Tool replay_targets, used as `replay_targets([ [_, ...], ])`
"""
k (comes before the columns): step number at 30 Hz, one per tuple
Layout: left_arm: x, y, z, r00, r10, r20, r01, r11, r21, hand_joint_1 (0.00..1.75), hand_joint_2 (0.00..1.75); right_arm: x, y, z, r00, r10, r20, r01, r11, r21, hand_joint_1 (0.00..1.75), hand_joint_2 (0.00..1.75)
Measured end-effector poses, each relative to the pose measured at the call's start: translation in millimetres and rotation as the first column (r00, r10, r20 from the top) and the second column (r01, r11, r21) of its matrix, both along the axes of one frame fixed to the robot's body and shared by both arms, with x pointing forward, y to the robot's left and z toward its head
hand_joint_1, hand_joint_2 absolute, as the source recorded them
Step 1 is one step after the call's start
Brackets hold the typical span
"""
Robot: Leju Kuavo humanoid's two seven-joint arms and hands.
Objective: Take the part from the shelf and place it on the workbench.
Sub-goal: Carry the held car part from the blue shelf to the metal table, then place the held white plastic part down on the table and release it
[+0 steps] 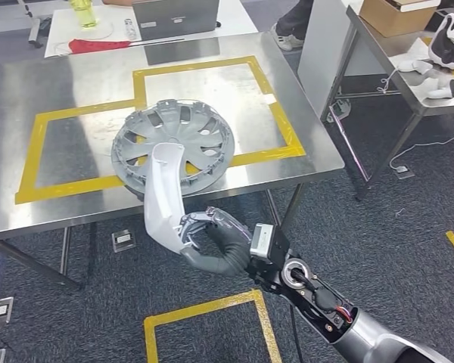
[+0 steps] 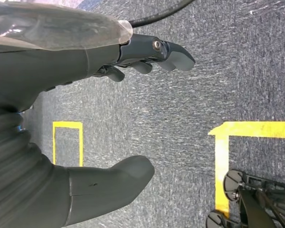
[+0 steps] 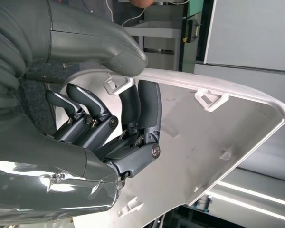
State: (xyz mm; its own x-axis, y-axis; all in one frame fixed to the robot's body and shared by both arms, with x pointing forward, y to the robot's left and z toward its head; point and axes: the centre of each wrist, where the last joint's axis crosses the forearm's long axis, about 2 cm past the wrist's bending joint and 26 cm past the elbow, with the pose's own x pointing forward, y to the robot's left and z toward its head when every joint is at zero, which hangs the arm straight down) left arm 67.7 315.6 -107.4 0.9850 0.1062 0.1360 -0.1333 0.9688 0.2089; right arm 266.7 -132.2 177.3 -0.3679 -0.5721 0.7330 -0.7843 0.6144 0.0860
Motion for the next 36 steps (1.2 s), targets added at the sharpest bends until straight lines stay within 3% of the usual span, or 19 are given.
replay_targets([
  [36,0.5,0.8,0.1,1.0,-0.013,0.012,0.013,1.0,-0.001,0.0,1.75,4.7,3.0,7.3,1.0,0.005,0.012,-0.004,0.999,-0.045,1.75,1.75],
])
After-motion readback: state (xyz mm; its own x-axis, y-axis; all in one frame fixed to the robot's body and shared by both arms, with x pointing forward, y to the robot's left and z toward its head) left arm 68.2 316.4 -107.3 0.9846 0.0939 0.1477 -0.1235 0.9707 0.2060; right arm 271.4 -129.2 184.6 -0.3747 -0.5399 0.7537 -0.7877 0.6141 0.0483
